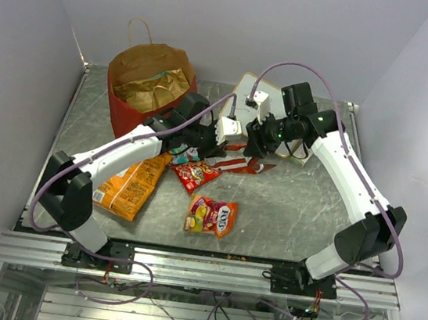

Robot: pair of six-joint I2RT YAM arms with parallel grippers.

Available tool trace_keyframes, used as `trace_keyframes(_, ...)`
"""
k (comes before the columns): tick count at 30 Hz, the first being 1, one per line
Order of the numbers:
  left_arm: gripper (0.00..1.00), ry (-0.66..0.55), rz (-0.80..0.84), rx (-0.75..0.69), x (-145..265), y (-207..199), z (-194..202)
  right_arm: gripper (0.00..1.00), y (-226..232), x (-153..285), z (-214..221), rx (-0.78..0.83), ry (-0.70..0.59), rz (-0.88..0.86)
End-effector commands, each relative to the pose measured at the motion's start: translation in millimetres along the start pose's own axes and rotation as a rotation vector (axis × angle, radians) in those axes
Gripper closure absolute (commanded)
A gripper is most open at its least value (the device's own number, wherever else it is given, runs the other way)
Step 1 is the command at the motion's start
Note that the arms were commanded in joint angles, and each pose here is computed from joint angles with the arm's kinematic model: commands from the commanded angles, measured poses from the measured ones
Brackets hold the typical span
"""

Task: Place the snacks into the paper bag
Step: Place the snack in the paper bag.

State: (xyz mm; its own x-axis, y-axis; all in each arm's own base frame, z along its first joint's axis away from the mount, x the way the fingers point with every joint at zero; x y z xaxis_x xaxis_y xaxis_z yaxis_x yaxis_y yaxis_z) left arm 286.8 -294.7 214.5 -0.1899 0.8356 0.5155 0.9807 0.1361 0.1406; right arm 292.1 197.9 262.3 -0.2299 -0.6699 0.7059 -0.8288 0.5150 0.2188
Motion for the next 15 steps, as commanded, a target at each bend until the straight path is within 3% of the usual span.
trace_keyframes(1,0.93,-0.036,-0.026,-0.105,36.2,-0.7,-35.8,0.5,8.1,34.1,-9.6,0.09,-0.078,0.048)
trace_keyframes(15,0.93,0.006,-0.257,-0.159,101.5,34.9,-101.6,0.27,62.0,105.0,-40.4,0.305,-0.269,-0.117)
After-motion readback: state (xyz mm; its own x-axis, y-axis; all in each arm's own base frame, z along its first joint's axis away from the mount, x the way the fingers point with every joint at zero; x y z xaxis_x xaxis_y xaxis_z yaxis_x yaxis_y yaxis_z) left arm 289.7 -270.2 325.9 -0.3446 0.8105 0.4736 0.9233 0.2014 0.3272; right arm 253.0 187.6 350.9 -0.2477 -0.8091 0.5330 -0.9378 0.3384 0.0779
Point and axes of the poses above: each gripper's point midway between its finger pads, its own x axis back along the fingers, its own y axis along the line the jaws close on, z = x × y, the point moved 4 cm from there along x, back along the fingers, and after that the axes turned 5 degrees about -x, right-handed, at the moved point
